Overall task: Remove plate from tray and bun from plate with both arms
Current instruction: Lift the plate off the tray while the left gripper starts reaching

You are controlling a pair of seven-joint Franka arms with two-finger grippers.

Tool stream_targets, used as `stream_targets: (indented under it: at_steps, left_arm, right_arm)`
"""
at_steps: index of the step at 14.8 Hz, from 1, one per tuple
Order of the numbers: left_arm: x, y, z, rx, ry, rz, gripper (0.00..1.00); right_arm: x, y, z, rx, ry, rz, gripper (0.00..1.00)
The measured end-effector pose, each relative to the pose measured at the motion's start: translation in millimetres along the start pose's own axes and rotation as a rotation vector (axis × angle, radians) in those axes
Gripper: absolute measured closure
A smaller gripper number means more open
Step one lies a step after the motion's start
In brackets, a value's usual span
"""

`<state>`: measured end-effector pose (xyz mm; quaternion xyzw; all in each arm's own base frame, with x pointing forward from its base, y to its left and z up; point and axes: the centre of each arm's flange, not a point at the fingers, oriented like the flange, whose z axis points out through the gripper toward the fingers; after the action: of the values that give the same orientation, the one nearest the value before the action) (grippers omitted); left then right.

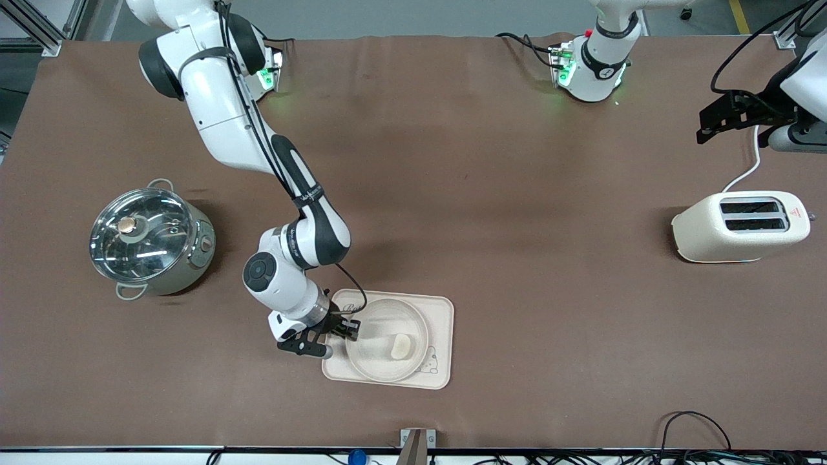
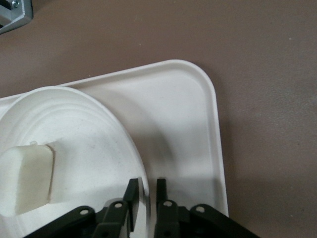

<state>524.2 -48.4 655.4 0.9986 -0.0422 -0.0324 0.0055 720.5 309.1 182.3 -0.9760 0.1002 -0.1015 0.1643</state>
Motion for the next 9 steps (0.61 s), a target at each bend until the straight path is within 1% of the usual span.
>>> stream_targets:
  at_steps: [1,2,3,5,7,9]
  left_arm:
    - [1.1,-0.1,1.1,0.0,0.0,0.0,0.0]
    - [2.1,-0.2,2.0,-0.001,-0.001,0.0,0.0]
    - [2.8,-0.2,2.8,-0.001,-0.001,0.0,0.0]
    - [3.6,-0.3,3.4,-0.001,-0.001,0.0,0.0]
    - [4.2,0.0,4.0,-0.001,-0.001,0.001,0.0]
    - [4.8,2.5,4.6,-0.001,-0.001,0.005,0.0]
  right_arm:
    - [2.5,-0.7,-2.9,0.008,0.004,0.004,0.93]
    - [4.8,-3.9,-8.2,0.022,0.006,0.005,0.95]
    - [3.6,-6.6,-11.1,0.034,-0.002,0.002,0.95]
    - [-11.6,-10.4,-12.7,0.046,-0.035,-0.016,0.95]
    - [-36.4,-15.8,-21.7,0.055,-0.062,-0.027,0.95]
    - [-66.4,-21.9,-42.8,0.061,-0.083,-0.038,0.95]
